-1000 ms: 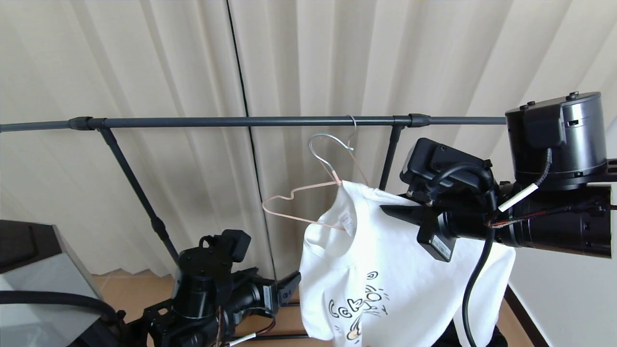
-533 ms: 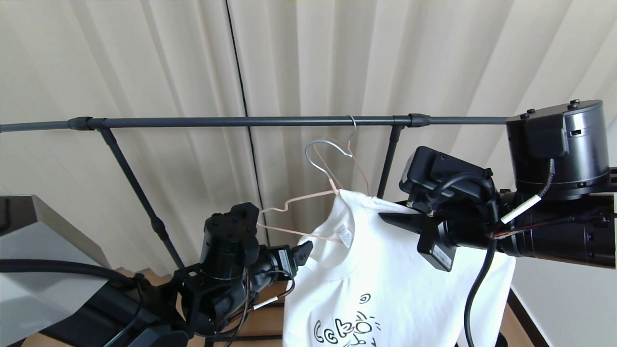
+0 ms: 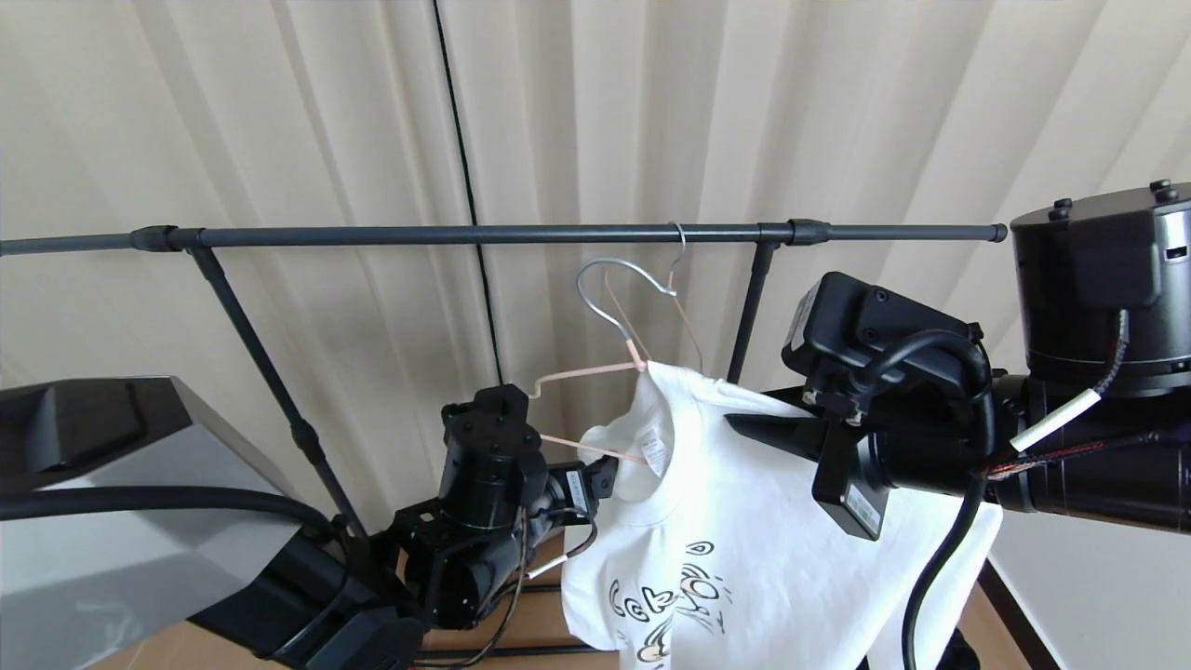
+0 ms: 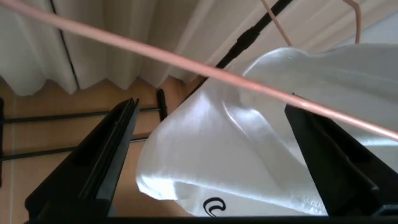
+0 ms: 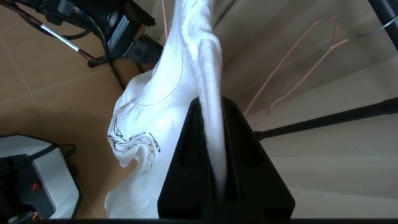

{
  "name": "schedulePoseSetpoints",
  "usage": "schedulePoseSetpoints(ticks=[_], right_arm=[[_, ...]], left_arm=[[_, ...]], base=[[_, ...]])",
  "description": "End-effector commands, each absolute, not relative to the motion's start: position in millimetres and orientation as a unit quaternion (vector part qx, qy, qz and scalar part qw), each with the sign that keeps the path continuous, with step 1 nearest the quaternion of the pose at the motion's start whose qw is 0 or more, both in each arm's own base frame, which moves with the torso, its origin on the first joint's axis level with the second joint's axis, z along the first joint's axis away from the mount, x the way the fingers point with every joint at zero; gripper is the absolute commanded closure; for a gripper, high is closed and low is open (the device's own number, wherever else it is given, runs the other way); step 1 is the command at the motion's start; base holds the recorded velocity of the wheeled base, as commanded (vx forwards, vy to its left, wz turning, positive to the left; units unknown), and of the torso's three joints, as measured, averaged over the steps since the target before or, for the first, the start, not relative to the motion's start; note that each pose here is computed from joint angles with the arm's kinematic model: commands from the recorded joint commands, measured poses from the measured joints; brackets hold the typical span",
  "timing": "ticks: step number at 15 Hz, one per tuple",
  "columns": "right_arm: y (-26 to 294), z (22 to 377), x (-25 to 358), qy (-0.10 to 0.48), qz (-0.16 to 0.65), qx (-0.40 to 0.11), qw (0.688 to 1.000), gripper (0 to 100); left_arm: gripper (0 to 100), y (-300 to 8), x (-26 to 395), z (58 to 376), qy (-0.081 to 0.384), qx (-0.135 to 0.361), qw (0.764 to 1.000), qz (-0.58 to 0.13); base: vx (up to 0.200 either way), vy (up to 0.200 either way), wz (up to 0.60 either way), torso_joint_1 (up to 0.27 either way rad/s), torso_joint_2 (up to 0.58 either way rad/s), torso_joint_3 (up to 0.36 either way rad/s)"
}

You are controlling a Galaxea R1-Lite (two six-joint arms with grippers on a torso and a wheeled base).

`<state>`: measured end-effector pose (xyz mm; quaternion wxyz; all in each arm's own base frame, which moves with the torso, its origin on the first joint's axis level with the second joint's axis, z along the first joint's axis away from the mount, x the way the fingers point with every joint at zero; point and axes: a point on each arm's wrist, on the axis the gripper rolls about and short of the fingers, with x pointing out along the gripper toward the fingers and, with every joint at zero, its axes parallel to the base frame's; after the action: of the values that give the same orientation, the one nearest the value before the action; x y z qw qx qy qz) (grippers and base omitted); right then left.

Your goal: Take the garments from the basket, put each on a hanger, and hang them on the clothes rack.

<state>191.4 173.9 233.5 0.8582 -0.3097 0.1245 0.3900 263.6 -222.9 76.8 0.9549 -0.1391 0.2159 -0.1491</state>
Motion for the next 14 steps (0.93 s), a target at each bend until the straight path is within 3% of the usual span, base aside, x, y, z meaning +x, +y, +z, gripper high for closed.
schedulePoseSetpoints(ticks=[1, 6, 7, 14], right_arm=[[174.1, 234.0, 190.7, 0.123, 0.391, -0.309, 0.858, 100], [169.9, 240.1, 189.0, 0.114, 0.385, -0.306, 0.863, 100], [169.0, 239.7, 189.7, 0.115, 0.384, -0.305, 0.864, 100], [149.6, 225.7, 178.3, 0.135, 0.385, -0.273, 0.871, 100]], left_arm=[[0, -228.1, 265.4, 69.5, 0.221, -0.131, 0.955, -0.149], [0, -223.1, 258.7, 50.9, 0.231, -0.091, 0.962, -0.11], [100, -220.3, 255.6, 54.5, 0.225, -0.09, 0.964, -0.113], [100, -187.3, 243.1, 79.4, 0.153, -0.053, 0.98, -0.117]], base=[[0.0, 0.0, 0.0, 0.0, 0.0, 0.0], [0.0, 0.0, 0.0, 0.0, 0.0, 0.0], [0.0, 0.0, 0.0, 0.0, 0.0, 0.0], [0.0, 0.0, 0.0, 0.0, 0.0, 0.0]])
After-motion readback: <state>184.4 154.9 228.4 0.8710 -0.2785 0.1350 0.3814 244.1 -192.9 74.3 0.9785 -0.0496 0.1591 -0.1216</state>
